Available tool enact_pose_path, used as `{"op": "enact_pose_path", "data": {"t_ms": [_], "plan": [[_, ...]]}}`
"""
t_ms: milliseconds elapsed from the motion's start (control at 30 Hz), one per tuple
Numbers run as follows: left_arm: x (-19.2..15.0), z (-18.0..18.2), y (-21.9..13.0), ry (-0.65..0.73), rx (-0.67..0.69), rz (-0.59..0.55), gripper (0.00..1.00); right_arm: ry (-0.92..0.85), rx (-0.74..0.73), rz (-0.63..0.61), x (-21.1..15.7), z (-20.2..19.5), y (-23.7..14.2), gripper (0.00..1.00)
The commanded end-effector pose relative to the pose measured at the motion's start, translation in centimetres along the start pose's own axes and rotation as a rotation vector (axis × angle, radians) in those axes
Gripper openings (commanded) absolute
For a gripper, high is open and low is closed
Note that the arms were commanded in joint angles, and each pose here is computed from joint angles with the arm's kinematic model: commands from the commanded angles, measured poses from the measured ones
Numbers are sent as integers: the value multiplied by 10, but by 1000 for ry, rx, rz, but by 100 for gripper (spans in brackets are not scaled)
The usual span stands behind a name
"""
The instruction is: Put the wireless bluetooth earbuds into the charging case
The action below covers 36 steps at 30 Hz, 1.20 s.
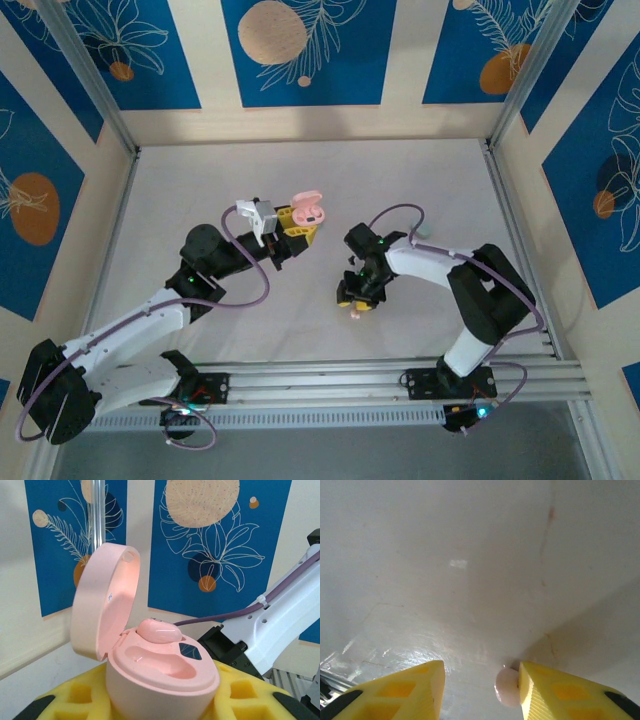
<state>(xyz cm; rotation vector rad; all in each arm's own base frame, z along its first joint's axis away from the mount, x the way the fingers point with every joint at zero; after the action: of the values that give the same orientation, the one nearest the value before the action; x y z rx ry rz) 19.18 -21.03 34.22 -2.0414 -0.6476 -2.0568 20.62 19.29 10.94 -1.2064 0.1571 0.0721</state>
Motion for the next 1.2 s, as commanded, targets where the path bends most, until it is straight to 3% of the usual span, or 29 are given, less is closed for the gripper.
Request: {"op": "enact_pose_path", "data": {"t_ms": [0, 233, 433, 1167], "plan": [[6, -4, -4, 36, 3, -23, 33, -38, -46, 4, 0, 4, -2, 43], [5, -3, -4, 42, 7, -22, 33, -89, -190, -14, -7, 5, -5, 43], [6, -4, -4, 41, 4, -25, 33, -143, -311, 10, -12, 8, 0, 37], [6, -3, -5, 39, 13, -24, 33, -210, -403, 37, -12, 17, 12, 26]]}}
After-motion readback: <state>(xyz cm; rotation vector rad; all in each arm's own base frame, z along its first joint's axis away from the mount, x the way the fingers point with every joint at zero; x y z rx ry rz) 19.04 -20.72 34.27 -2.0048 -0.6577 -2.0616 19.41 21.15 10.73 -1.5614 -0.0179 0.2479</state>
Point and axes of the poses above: each hand's point on the last joint's axis, 136 mm out from that joint toward the fingers, its own y axis out along the fingers, its own z axis along the line the jaws close on, x = y × z, the point moved 9 cm from there along -y, back along the fingers, and after that the axes turned 2 degrees about y, right-handed, at the moved point
